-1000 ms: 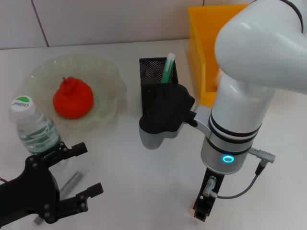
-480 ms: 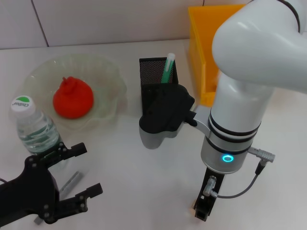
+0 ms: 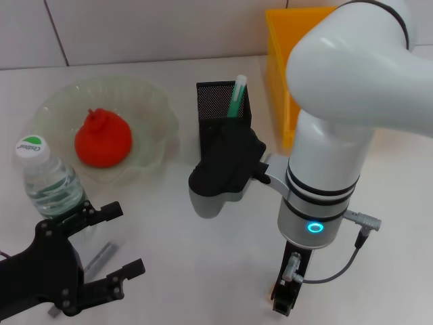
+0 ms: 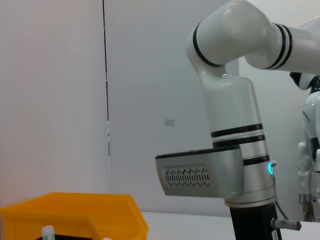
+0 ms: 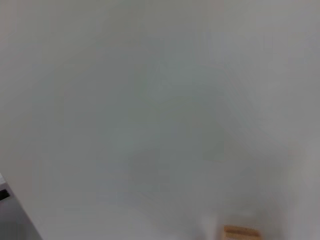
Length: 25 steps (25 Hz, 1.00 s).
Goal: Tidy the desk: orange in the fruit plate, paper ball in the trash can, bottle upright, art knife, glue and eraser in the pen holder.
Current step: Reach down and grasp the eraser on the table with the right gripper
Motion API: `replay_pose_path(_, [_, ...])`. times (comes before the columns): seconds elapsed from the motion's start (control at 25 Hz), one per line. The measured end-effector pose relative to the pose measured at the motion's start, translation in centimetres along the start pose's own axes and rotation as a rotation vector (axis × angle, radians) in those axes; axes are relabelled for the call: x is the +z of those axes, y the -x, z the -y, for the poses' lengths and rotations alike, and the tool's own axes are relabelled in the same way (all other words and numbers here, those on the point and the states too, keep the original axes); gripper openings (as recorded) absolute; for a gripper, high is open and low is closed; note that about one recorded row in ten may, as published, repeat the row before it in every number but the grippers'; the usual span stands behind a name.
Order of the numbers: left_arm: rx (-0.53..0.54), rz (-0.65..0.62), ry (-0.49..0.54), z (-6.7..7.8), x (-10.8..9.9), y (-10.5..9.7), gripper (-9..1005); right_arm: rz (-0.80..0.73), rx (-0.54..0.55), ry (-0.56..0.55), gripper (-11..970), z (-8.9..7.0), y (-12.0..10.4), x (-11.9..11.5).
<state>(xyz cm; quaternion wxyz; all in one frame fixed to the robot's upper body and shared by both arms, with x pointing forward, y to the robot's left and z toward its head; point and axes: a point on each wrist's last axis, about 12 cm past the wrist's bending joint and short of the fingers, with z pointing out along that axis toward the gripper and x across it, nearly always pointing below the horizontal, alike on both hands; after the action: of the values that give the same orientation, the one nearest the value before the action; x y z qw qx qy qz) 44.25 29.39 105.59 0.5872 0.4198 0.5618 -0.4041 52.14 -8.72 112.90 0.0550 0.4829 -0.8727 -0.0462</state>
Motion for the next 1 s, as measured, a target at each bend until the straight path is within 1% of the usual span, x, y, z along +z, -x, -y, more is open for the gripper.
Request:
replay_pose_path(0.52, [0.0, 0.0, 0.0, -0.01, 0.01, 0.01, 809, 0.0, -0.004, -0.005, 406, 0.0, 0.13, 0.0])
replay_pose_path(0.72, [0.001, 0.0, 0.0, -0.05, 0.04, 0.02, 809, -0.003, -0.005, -0.008, 228, 0.03, 0.11, -0.01])
replay_pose_path(1.0, [0.001, -0.001, 0.001, -0.07, 0.04, 0.01, 809, -0.008, -0.006, -0.012, 162, 0.06, 0.1, 0.02])
